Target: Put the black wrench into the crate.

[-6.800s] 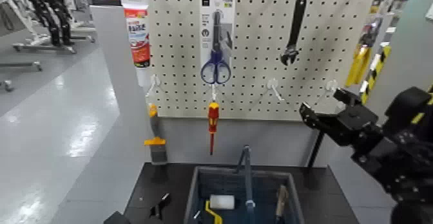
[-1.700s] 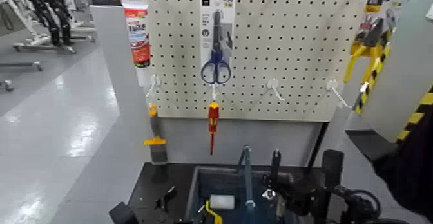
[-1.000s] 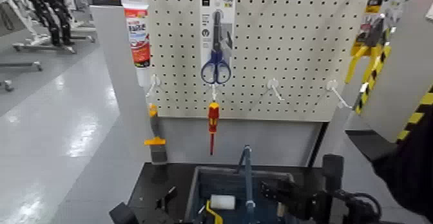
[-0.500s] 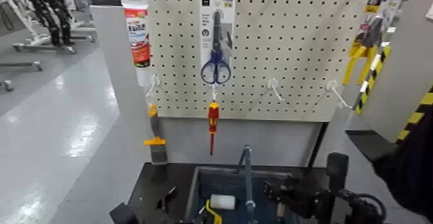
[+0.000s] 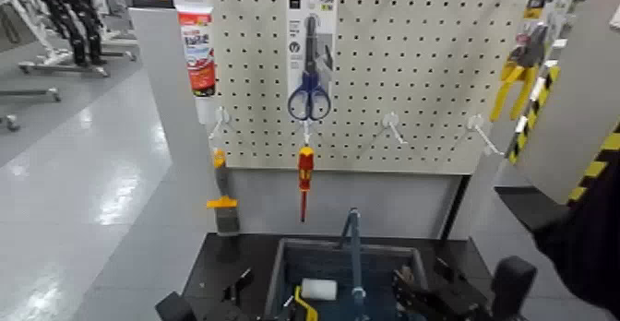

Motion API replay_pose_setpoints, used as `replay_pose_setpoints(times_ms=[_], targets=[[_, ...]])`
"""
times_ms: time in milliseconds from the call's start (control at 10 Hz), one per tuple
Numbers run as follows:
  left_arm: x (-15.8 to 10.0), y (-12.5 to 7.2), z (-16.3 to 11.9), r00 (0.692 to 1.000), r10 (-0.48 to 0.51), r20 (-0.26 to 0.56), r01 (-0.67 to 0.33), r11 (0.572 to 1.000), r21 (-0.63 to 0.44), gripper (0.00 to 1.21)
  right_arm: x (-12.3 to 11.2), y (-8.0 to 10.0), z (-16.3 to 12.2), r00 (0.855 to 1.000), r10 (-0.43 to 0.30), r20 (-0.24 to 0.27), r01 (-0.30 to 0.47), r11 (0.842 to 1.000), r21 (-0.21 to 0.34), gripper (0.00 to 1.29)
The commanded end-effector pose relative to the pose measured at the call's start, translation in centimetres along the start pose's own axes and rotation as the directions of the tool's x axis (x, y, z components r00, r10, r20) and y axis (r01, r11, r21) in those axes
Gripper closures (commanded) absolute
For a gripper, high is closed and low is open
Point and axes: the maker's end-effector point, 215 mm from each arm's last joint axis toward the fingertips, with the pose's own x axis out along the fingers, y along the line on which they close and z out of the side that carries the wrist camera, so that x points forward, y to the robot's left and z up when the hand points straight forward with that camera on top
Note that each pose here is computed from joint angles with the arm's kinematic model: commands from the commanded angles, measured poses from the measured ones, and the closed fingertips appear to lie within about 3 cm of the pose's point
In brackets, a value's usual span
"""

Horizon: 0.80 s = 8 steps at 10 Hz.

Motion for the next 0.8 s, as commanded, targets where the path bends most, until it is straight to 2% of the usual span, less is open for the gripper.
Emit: replay_pose_setpoints(times_ms=[100, 200, 300, 400, 500, 800], targets=[[-0.2, 0.3, 0.0, 1.000, 0.010, 0.002, -0.010, 1.000, -0.003, 0.11, -4.8, -0.7, -1.1, 0.988, -0.140, 0.067, 0.144, 0.988, -0.062, 0.07], [-0.2, 0.5, 0.1, 1.000, 0.016, 0.005, -0.016, 1.000, -0.005, 0.11, -6.3, -0.9, -1.6, 0.978, -0.194, 0.075, 0.200, 0.976, -0.082, 0.07], [-0.3, 0.7, 0.1, 1.000, 0.017, 0.006, -0.017, 1.000, -0.003, 0.11, -7.4, -0.6, -1.8, 0.974, -0.204, 0.096, 0.214, 0.971, -0.106, 0.07], [-0.4, 0.8, 0.1, 1.000, 0.022, 0.006, -0.021, 1.000, -0.006, 0.11, -8.6, -0.2, -2.1, 0.964, -0.235, 0.124, 0.249, 0.962, -0.113, 0.07], [-0.6, 0.9, -0.1, 1.000, 0.029, 0.004, -0.029, 1.000, -0.012, 0.11, -9.5, 0.1, -2.7, 0.958, -0.259, 0.125, 0.273, 0.956, -0.109, 0.07], [-1.1, 1.0, -0.4, 0.999, 0.039, -0.004, -0.039, 0.999, -0.014, 0.11, -9.3, 0.5, -2.8, 0.961, -0.253, 0.112, 0.265, 0.958, -0.111, 0.07]])
